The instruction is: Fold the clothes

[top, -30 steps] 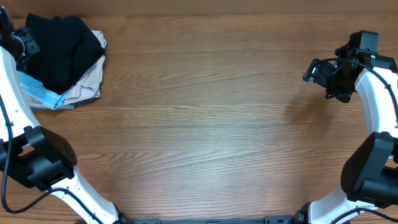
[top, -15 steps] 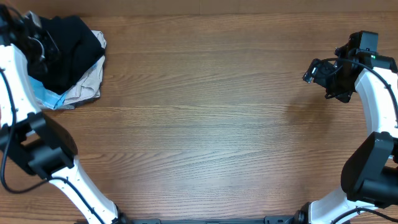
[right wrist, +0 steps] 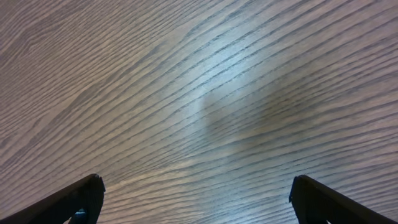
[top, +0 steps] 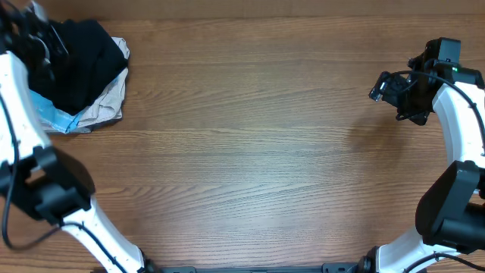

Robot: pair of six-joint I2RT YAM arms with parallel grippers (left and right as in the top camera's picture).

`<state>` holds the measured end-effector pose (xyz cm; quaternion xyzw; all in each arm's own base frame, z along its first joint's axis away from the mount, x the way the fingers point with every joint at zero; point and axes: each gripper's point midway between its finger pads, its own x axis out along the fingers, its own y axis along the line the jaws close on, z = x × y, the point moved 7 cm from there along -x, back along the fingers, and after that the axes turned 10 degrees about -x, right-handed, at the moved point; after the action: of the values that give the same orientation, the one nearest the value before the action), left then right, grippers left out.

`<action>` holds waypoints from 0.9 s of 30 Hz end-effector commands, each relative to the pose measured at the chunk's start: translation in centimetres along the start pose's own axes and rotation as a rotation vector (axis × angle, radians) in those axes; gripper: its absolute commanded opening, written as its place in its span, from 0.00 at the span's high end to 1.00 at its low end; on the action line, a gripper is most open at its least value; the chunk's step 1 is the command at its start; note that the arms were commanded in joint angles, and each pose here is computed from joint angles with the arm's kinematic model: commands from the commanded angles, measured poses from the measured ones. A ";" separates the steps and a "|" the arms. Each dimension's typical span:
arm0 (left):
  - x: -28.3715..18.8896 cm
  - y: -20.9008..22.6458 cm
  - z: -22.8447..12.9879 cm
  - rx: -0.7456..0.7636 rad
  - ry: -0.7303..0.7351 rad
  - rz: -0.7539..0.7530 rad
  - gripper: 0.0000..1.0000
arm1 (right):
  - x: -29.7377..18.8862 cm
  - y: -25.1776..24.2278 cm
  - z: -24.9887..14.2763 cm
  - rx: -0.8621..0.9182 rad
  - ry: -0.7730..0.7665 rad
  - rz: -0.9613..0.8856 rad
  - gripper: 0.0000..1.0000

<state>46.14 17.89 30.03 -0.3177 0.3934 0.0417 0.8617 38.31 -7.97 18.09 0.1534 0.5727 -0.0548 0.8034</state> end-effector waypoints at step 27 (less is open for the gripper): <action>-12.3 -7.0 0.5 0.056 -0.232 -0.066 0.00 | -4.6 1.3 0.6 -0.030 -0.132 0.007 0.00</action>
<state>40.41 15.03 42.25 -0.2986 0.2839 0.0388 0.9104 38.25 -7.88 18.53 0.1520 0.5680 -0.0540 0.8071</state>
